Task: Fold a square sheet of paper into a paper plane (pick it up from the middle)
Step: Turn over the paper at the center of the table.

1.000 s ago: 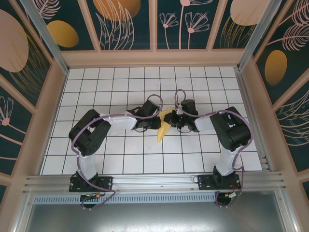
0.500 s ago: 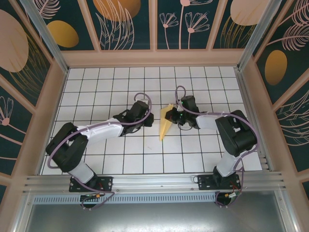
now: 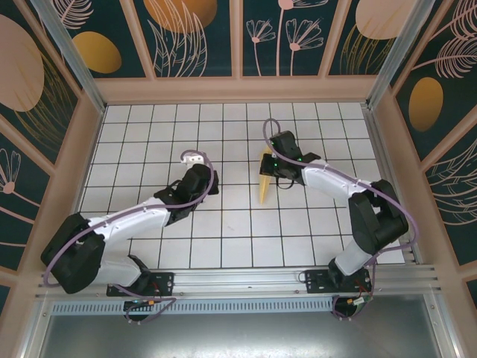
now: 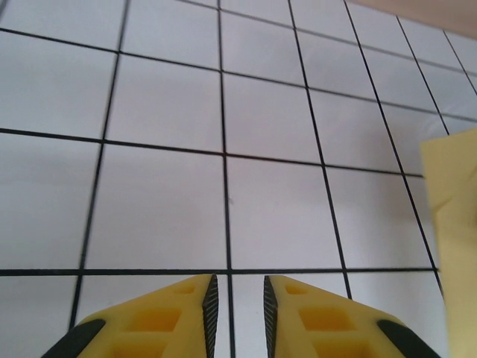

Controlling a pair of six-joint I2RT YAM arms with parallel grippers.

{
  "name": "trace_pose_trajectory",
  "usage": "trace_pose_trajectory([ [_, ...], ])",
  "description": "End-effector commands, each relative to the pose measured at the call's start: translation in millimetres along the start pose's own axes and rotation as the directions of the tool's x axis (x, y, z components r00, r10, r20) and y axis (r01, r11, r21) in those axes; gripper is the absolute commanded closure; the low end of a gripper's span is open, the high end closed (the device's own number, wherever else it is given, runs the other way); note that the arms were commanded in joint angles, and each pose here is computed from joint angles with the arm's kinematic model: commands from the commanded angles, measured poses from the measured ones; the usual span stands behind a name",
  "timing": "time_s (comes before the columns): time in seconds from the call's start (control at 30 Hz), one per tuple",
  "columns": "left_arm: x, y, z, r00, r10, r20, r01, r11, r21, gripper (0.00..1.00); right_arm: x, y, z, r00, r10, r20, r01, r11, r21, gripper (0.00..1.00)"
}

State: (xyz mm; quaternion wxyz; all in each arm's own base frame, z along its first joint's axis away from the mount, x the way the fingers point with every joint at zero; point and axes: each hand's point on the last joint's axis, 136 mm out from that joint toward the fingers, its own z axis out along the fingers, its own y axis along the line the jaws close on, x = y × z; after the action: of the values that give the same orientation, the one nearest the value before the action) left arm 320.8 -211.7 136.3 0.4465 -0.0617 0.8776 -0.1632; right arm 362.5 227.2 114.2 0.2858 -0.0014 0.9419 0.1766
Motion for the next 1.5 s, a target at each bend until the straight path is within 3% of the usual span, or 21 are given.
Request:
trace_pose_trajectory([
  [0.0, -21, 14, -12, 0.99, -0.072, 0.122, 0.078, 0.996, -0.042, 0.72, -1, -34, -20, 0.983, -0.183, -0.031, 0.182, 0.919, 0.349, 0.97],
  [0.13, -28, 35, -26, 0.972, -0.119, 0.203, 0.139, 0.987, -0.087, 0.64, -8, -39, -28, 0.961, -0.274, -0.039, 0.246, 0.781, 0.573, 1.0],
  [0.23, -32, 55, -38, 0.952, -0.154, 0.263, 0.195, 0.971, -0.137, 0.53, -7, -32, -24, 0.94, -0.335, -0.058, 0.291, 0.706, 0.645, 1.0],
  [0.4, -37, 80, -58, 0.914, -0.201, 0.351, 0.273, 0.947, -0.17, 0.48, 3, -27, -5, 0.91, -0.39, -0.14, 0.368, 0.605, 0.706, 1.0],
  [0.57, -36, 96, -72, 0.882, -0.238, 0.407, 0.328, 0.93, -0.166, 0.42, 23, -16, 25, 0.886, -0.411, -0.216, 0.438, 0.587, 0.681, 0.99],
  [0.73, -37, 99, -77, 0.875, -0.245, 0.418, 0.336, 0.928, -0.16, 0.41, 45, 10, 59, 0.864, -0.422, -0.274, 0.495, 0.619, 0.609, 0.94],
  [0.93, -36, 96, -74, 0.882, -0.243, 0.403, 0.328, 0.931, -0.158, 0.41, 70, 78, 82, 0.884, -0.383, -0.266, 0.452, 0.845, 0.285, 0.68],
  [1.0, -35, 94, -72, 0.887, -0.239, 0.396, 0.322, 0.934, -0.157, 0.4, 64, 106, 67, 0.913, -0.353, -0.202, 0.382, 0.916, 0.126, 0.45],
  [1.13, -39, 86, -69, 0.9, -0.219, 0.376, 0.294, 0.944, -0.152, 0.39, 46, 129, 28, 0.957, -0.272, -0.1, 0.257, 0.956, -0.144, 0.27],
  [1.3, -33, 80, -62, 0.916, -0.214, 0.338, 0.276, 0.95, -0.146, 0.37, 28, 120, -14, 0.987, -0.155, -0.054, 0.119, 0.903, -0.412, 0.25],
  [1.47, -32, 72, -56, 0.926, -0.202, 0.318, 0.254, 0.958, -0.13, 0.35, 20, 89, -23, 0.996, -0.068, -0.063, 0.027, 0.865, -0.501, 0.32],
])
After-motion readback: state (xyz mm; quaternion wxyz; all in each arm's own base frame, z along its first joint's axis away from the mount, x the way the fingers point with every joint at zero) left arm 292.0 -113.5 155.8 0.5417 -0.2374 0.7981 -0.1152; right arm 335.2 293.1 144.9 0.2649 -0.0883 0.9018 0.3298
